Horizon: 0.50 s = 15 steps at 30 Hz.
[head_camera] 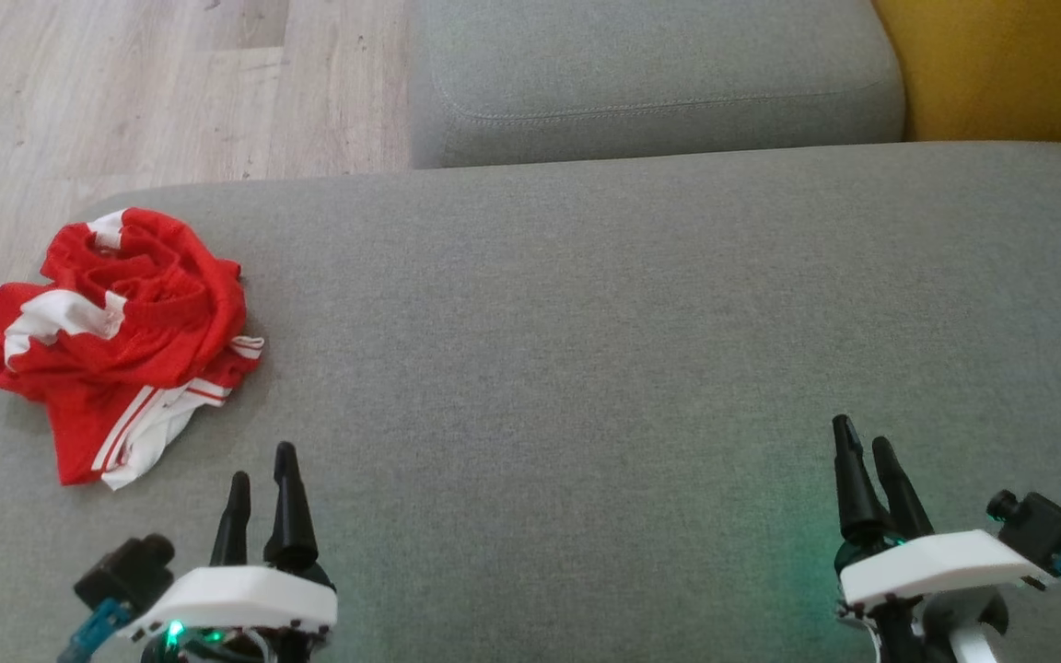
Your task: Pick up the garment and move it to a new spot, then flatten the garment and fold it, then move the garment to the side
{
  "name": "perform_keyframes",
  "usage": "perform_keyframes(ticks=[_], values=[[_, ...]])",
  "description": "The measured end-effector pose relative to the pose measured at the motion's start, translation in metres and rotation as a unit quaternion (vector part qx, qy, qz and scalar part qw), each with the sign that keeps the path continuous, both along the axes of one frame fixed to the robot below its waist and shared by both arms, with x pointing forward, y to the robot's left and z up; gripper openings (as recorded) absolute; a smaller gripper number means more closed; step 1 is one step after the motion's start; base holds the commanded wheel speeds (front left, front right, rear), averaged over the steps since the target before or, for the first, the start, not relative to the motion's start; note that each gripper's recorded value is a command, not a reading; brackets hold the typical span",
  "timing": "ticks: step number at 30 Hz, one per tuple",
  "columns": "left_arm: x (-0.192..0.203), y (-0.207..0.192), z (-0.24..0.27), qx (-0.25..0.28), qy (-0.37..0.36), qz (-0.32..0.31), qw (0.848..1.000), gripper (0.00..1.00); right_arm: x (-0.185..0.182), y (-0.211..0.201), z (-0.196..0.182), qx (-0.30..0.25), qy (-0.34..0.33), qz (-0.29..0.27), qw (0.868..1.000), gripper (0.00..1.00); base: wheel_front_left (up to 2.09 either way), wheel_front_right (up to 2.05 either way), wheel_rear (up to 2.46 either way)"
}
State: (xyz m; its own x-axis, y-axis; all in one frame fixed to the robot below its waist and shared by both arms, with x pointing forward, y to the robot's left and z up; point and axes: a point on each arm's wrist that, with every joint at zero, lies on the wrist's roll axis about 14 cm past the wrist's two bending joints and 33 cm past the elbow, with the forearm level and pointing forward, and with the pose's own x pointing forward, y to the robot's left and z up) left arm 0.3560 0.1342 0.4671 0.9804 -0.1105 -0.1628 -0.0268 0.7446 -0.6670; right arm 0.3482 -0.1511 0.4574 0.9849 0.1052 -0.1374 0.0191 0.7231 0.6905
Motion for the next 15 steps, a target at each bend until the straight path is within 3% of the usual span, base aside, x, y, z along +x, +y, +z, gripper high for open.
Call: perform_keyframes(ticks=[15], values=[[0.0026, -0.0071, 0.0025, 0.098, -0.023, -0.019, 0.995, 1.00, -0.0020, 0.0056, 0.0029, -0.097, -0.022, 0.023, 0.995, 1.00, 0.00, 0.00, 0.00]])
